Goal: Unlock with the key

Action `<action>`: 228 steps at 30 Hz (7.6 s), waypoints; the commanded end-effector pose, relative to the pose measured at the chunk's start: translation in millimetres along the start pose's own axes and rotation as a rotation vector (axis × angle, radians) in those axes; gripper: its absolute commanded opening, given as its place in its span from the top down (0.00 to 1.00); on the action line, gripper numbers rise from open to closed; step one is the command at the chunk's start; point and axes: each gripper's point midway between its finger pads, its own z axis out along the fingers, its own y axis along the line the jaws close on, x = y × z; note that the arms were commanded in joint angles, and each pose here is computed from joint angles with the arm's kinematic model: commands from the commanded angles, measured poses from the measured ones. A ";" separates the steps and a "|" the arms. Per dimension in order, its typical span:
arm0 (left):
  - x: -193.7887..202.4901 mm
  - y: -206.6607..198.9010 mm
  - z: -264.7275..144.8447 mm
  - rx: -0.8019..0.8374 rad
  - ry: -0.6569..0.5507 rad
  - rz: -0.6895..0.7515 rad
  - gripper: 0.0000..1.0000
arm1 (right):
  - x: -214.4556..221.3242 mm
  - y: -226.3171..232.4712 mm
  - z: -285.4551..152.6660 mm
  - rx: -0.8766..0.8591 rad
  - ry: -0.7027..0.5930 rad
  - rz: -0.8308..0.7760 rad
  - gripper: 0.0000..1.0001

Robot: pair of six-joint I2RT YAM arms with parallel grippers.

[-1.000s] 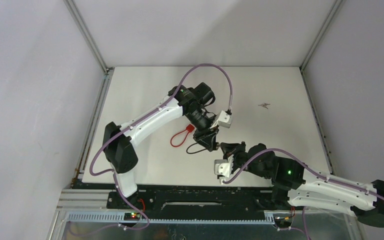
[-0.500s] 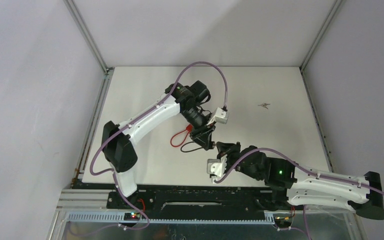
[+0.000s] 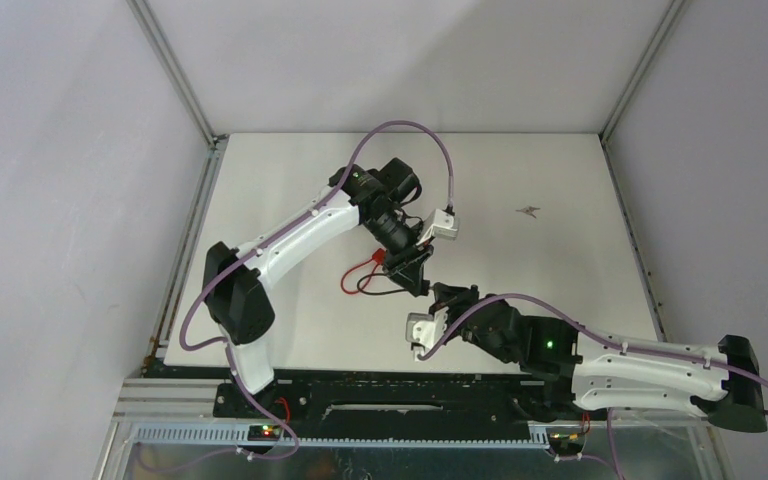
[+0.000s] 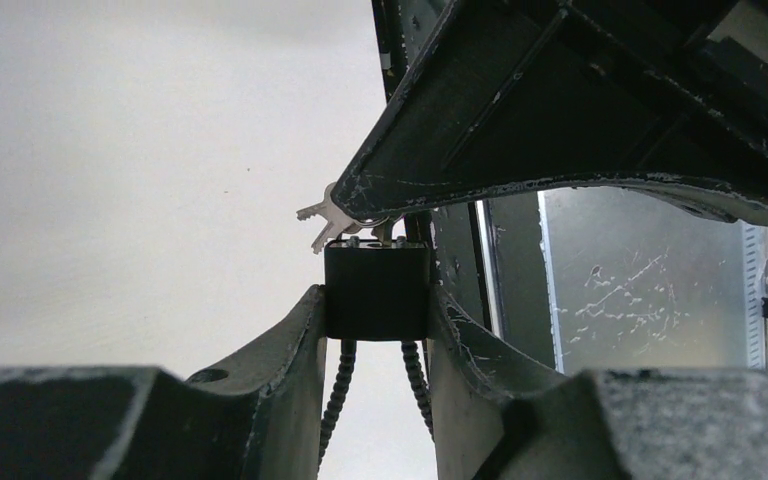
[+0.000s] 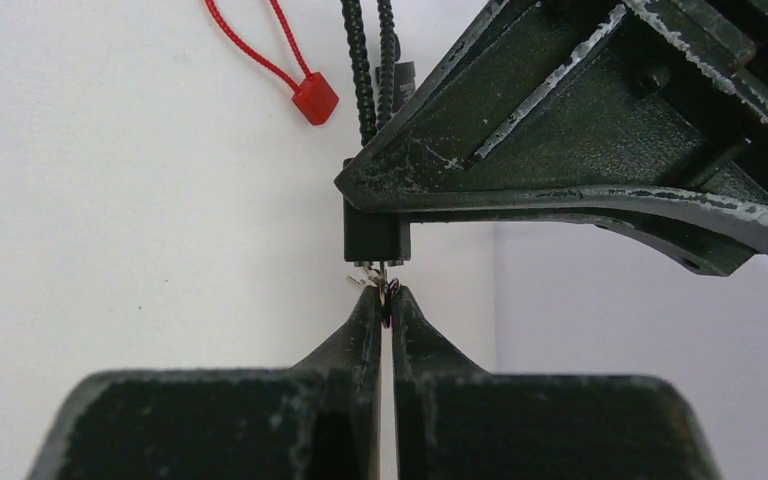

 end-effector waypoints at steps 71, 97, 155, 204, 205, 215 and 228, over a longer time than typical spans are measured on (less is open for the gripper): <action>-62.2 -3.8 18.8 0.175 -0.273 0.162 1.00 | -9.3 -35.6 -67.2 -0.128 -0.232 0.231 0.49; -62.4 -11.1 14.1 0.160 -0.281 0.179 1.00 | 10.6 -46.3 -65.9 -0.131 -0.190 0.349 0.69; -63.9 2.6 4.6 -0.123 -0.270 0.278 1.00 | 19.9 -74.8 -19.9 -0.319 -0.142 1.040 1.00; -73.3 -30.8 2.0 0.191 -0.397 0.127 1.00 | -2.9 -60.8 -73.0 -0.223 -0.171 0.291 0.87; -73.2 -30.9 2.1 0.192 -0.398 0.126 1.00 | -1.8 -60.0 -72.0 -0.220 -0.167 0.286 0.87; -76.8 -36.7 1.2 0.244 -0.414 0.114 1.00 | -3.7 -56.7 -66.7 -0.212 -0.166 0.235 1.00; -95.1 -47.8 -5.1 0.327 -0.499 0.084 1.00 | -23.1 -46.3 -58.3 -0.225 -0.247 0.214 1.00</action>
